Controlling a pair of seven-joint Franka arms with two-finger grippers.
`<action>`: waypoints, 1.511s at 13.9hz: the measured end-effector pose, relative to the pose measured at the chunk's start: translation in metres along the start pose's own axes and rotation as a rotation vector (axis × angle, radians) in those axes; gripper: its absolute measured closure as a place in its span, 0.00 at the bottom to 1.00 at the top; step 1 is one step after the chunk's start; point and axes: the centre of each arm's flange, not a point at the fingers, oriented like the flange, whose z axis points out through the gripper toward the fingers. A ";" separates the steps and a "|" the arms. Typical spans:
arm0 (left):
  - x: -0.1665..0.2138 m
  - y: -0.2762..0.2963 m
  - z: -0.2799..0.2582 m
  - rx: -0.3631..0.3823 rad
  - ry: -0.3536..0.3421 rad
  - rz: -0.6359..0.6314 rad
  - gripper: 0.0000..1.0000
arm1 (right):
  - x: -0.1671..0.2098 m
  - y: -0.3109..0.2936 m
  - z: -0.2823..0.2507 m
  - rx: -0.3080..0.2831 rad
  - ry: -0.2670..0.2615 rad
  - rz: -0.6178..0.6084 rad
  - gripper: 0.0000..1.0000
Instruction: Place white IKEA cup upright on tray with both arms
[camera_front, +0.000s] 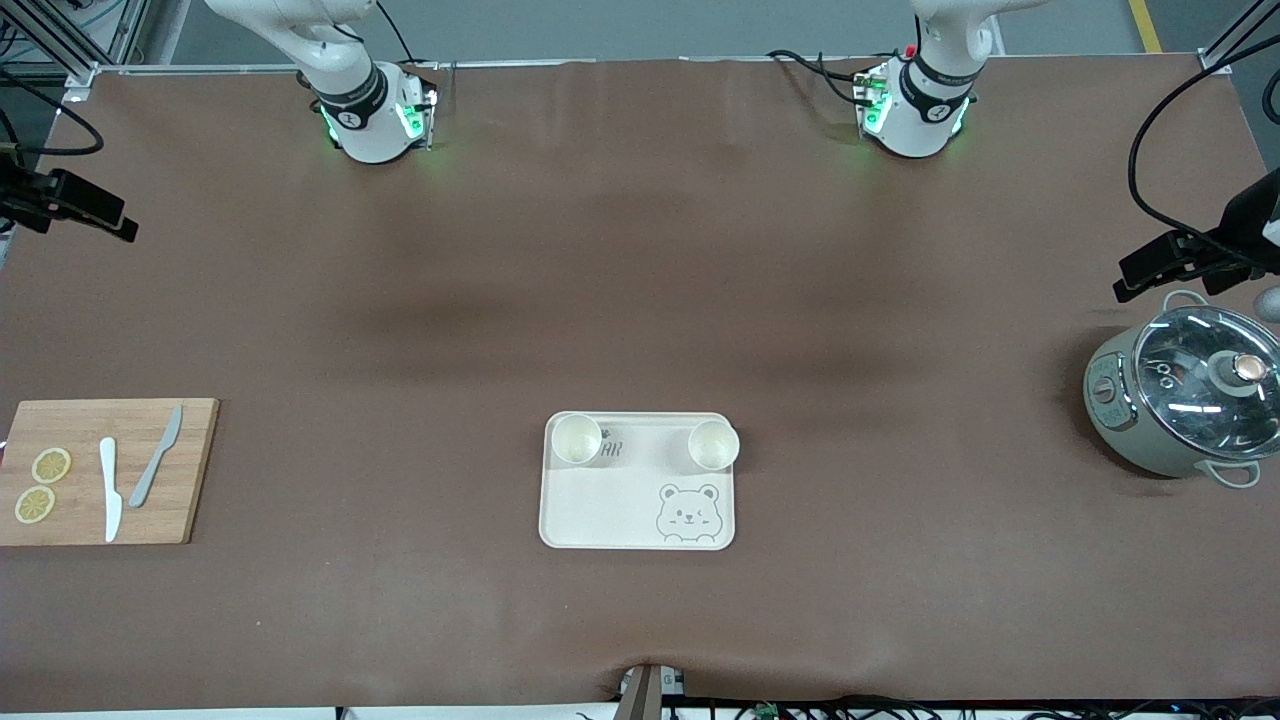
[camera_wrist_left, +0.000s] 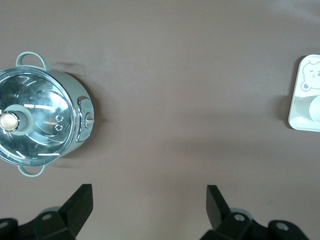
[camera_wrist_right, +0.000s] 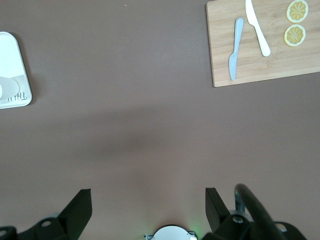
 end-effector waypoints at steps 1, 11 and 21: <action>0.000 0.000 -0.001 0.000 0.001 -0.001 0.00 | 0.000 0.000 0.000 0.000 0.000 0.000 0.00; -0.005 -0.010 -0.010 0.008 0.012 -0.012 0.00 | 0.000 0.000 0.000 0.000 -0.003 0.000 0.00; -0.028 0.019 -0.014 0.010 -0.004 0.060 0.00 | 0.000 0.000 0.000 0.000 -0.003 0.000 0.00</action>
